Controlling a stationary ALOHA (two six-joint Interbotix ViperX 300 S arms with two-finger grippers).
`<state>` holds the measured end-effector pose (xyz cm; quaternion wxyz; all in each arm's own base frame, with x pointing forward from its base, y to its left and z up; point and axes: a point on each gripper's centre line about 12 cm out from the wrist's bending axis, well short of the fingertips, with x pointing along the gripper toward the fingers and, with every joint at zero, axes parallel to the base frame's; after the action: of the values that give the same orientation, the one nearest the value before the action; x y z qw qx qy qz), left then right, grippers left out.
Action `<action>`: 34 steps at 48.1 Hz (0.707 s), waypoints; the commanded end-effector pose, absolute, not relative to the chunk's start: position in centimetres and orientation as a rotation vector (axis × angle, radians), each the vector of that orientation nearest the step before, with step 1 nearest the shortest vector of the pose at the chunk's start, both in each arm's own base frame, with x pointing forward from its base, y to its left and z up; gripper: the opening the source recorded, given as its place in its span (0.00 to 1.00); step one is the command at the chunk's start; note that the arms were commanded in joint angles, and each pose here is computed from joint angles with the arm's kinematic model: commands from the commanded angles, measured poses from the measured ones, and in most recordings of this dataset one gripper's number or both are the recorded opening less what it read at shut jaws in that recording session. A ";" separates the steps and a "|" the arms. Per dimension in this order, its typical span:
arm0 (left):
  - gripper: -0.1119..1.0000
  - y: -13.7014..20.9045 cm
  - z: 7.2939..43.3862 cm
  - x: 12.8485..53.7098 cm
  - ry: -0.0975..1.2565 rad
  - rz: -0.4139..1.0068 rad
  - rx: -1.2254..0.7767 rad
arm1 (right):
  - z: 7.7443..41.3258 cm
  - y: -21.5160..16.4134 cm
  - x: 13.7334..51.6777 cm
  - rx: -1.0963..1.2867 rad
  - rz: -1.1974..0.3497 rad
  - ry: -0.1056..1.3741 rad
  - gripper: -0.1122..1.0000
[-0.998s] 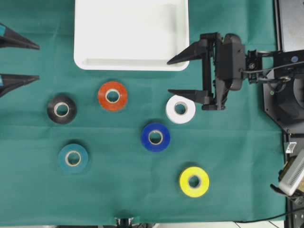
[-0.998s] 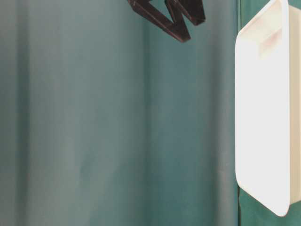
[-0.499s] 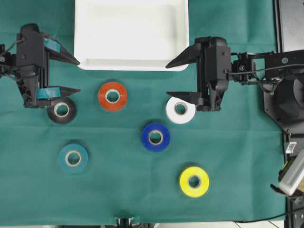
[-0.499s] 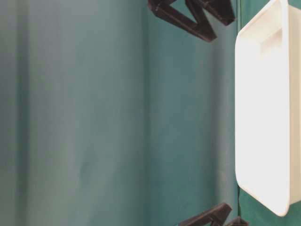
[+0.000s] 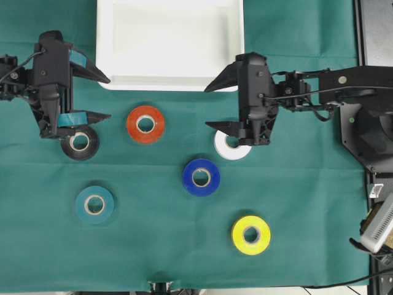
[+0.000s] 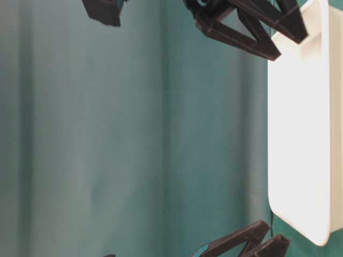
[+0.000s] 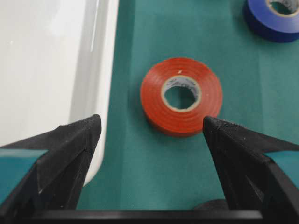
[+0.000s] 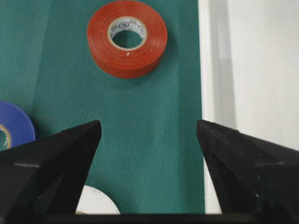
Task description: Put the tape alternately from left to right into the white case.
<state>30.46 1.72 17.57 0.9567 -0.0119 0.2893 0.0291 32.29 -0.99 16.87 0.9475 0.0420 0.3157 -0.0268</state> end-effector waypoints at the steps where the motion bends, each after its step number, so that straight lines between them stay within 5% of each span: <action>1: 0.96 2.0 18.5 31.0 0.558 0.067 -0.023 | 17.8 -1.0 33.0 0.085 -0.054 0.620 0.88; 34: 0.97 2.3 18.0 31.4 0.575 0.073 -0.027 | 17.6 -1.1 33.0 0.087 -0.056 0.621 0.88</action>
<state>30.84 2.12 16.96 0.9534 -0.0140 0.2995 0.0349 32.49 -0.99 16.60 0.9453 0.0420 0.3223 -0.0270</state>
